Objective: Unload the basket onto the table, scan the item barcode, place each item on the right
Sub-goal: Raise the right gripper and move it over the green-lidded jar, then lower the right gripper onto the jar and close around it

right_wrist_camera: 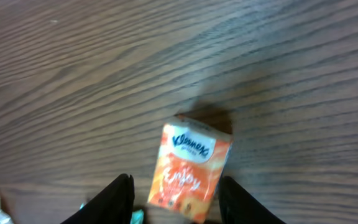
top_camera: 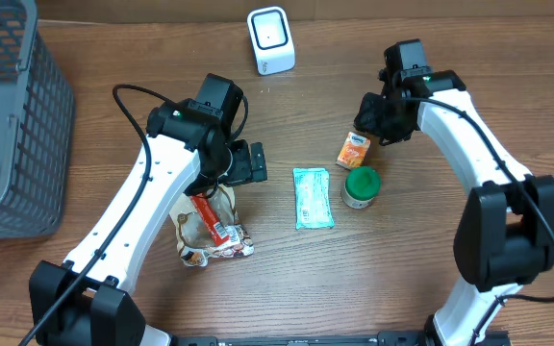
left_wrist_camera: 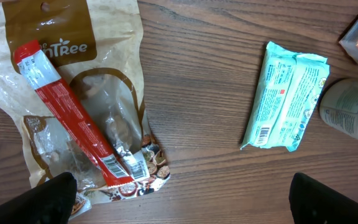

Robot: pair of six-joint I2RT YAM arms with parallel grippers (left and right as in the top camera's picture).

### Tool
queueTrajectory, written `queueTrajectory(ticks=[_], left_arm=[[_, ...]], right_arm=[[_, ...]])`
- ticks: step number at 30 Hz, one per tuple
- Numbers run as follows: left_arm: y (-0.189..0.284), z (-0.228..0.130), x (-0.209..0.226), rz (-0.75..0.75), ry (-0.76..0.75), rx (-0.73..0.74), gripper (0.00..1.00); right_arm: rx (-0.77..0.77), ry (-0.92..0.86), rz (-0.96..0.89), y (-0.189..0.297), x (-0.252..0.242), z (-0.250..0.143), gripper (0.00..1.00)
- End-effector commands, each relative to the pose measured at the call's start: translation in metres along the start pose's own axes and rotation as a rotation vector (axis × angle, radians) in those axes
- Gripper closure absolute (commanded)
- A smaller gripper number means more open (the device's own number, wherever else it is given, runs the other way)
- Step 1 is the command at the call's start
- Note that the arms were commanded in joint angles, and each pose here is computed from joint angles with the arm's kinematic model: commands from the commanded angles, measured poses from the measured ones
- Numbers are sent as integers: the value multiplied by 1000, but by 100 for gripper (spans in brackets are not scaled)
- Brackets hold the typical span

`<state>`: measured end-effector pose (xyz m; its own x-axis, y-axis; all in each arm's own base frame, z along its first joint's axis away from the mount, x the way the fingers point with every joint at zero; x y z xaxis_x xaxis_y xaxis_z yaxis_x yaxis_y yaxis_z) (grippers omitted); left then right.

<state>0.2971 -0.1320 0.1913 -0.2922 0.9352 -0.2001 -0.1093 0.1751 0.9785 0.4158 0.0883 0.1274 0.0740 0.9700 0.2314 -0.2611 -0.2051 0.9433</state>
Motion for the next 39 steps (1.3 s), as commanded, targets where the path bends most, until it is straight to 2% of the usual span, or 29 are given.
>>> queueTrajectory(ticks=[1, 6, 14, 27, 32, 39], left_arm=[[1, 0, -2, -4, 11, 0, 0], [1, 0, -1, -4, 11, 0, 1], [1, 0, -2, -5, 11, 0, 0], [1, 0, -2, -5, 11, 0, 0], [1, 0, -2, -5, 11, 0, 0], [1, 0, -2, -5, 11, 0, 0]], right_arm=[[11, -52, -33, -13, -6, 3, 55], [70, -121, -17, -33, -6, -4, 55], [144, -122, 47, -51, 14, -20, 55], [124, 36, 99, -60, 76, -39, 54], [128, 44, 117, -57, 82, -39, 53], [191, 89, 105, -27, 83, -48, 50]])
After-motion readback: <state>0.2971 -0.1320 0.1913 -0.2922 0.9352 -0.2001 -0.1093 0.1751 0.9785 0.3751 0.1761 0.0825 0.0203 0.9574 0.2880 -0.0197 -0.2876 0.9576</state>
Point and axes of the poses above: each gripper's point midway between its finger pads, its own y axis back along the fingers, its own x axis along the line the jaws close on, z = x × y, the point moved 5 cm from there along y, back along the fingers, and after that the axes turned 8 degrees about y, right-handed, at the moved point
